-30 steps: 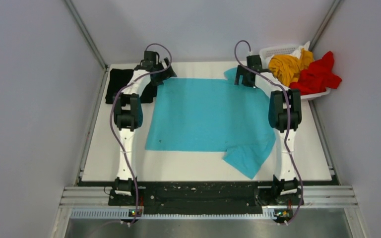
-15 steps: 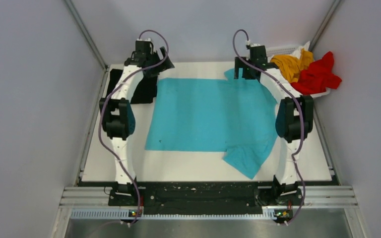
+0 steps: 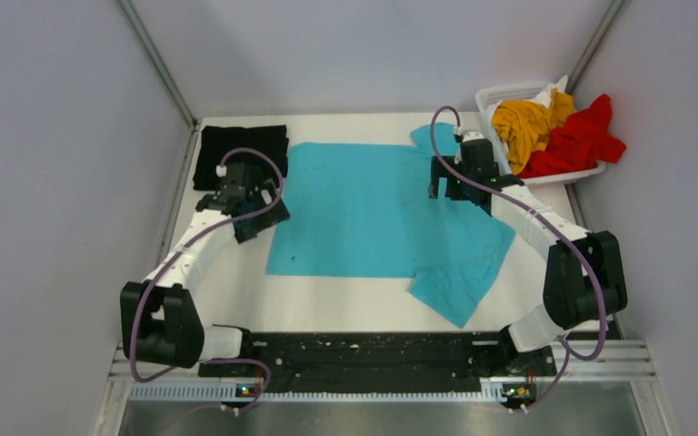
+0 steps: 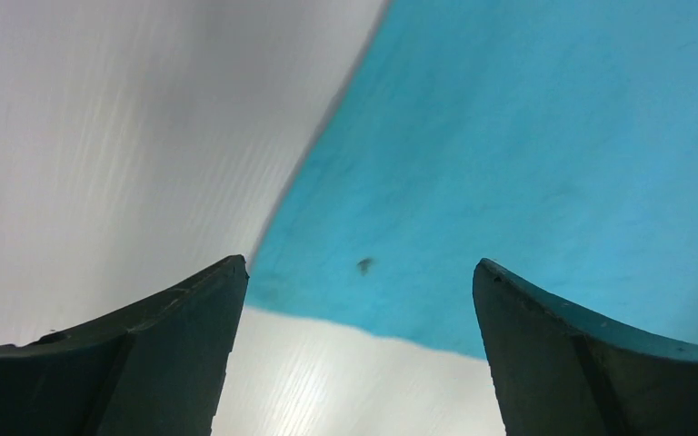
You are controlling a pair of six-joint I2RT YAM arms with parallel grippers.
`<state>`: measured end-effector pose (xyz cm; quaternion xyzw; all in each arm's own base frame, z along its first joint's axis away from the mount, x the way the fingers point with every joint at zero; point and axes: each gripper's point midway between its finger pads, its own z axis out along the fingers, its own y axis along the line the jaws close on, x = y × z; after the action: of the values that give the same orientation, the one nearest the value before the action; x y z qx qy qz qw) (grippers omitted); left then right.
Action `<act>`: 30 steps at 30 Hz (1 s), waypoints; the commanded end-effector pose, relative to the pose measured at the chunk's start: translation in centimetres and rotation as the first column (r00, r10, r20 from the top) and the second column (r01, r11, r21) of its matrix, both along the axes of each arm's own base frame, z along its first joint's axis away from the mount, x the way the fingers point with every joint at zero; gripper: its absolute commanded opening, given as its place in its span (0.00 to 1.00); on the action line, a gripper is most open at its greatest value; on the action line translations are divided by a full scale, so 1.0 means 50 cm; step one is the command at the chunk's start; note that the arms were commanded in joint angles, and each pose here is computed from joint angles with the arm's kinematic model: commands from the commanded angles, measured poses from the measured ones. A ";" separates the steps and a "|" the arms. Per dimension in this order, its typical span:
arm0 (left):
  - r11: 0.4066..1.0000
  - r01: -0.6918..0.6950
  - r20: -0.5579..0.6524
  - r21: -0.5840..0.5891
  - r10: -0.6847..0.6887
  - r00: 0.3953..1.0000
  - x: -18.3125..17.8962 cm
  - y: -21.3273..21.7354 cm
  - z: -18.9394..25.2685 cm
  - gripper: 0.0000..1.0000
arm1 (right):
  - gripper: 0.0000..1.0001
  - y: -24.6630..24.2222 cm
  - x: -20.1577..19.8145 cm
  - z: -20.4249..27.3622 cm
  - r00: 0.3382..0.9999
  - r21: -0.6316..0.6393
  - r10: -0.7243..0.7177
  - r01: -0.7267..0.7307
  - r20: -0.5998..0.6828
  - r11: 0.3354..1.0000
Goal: Fold and stack the t-shirts
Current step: Flatten out the tshirt
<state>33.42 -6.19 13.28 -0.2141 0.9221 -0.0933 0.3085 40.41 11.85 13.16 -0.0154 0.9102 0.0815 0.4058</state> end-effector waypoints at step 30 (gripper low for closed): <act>0.962 -0.273 -0.350 -0.005 0.254 0.902 -0.191 0.021 -0.255 0.00 | 0.99 -0.064 -0.071 -0.010 0.988 -0.029 -0.154 0.154 -0.011 0.988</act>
<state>23.71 -4.73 1.68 -0.3599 0.9203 -0.0272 0.1509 38.10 10.17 11.60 0.0241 0.9168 0.0590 0.3942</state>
